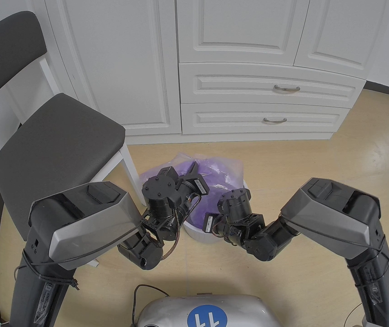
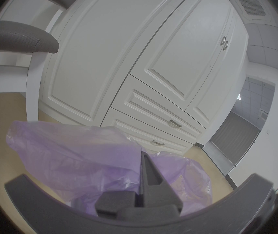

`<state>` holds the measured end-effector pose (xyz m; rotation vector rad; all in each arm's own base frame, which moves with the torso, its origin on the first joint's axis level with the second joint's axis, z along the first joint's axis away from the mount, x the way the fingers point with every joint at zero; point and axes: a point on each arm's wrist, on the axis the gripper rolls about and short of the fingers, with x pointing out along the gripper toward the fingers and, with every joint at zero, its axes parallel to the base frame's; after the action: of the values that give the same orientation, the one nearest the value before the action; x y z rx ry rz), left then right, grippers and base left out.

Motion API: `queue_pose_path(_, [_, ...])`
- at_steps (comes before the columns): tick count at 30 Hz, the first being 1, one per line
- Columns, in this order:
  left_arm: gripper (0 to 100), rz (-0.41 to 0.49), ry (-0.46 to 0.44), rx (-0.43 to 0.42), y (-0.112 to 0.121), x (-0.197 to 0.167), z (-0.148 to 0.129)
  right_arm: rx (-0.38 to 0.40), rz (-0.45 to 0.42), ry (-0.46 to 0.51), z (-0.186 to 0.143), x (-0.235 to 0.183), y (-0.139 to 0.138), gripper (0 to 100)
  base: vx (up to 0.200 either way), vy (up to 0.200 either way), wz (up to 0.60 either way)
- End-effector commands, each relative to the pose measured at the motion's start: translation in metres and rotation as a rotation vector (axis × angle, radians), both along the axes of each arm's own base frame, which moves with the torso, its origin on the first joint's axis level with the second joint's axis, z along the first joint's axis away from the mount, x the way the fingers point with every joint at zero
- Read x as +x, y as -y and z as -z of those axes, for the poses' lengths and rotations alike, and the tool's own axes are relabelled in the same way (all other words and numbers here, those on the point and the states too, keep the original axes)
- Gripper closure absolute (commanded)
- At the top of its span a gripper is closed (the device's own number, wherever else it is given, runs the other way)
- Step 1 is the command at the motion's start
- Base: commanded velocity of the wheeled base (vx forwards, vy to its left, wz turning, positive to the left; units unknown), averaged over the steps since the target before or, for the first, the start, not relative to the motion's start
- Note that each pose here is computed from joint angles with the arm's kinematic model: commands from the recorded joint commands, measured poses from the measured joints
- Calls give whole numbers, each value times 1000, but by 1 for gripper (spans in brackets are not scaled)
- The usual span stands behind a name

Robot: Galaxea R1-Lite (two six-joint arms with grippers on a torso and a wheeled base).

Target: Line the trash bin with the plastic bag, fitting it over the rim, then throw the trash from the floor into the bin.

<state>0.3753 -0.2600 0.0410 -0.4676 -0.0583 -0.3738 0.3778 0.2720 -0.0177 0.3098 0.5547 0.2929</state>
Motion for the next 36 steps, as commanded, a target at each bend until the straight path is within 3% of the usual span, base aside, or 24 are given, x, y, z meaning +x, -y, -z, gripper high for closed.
queue_pose_path(1, [100,12,-7,4,4,-2,10,-64,-75,46,-48,-22,31,100,0,0,0])
queue_pose_path(4, [100,15,-1,0,4,-3,9,-153,-151,77,-66,-35,57,100,0,0,0])
queue_pose_path(10, [100,37,-20,14,11,-10,16,-189,-211,149,-108,-62,84,100,0,0,0])
queue_pose_path(15, [100,107,-90,72,27,-38,37,-218,-228,230,-139,-82,105,100,0,0,0])
queue_pose_path(16, [100,142,-124,114,38,-51,57,-217,-231,252,-148,-90,111,100,0,0,0])
queue_pose_path(17, [100,142,-124,114,38,-51,57,-217,-231,252,-148,-90,111,100,0,0,0])
queue_pose_path(18, [100,151,-150,185,40,-54,79,-209,-235,265,-153,-93,112,100,0,0,0])
queue_pose_path(22, [100,142,-159,286,39,-55,108,-210,-236,263,-152,-92,112,100,0,0,0])
queue_pose_path(34, [100,134,-122,272,40,-53,100,-229,-245,231,-137,-87,104,100,0,0,0])
queue_pose_path(36, [100,131,-104,265,39,-54,88,-230,-246,231,-137,-88,103,100,0,0,0])
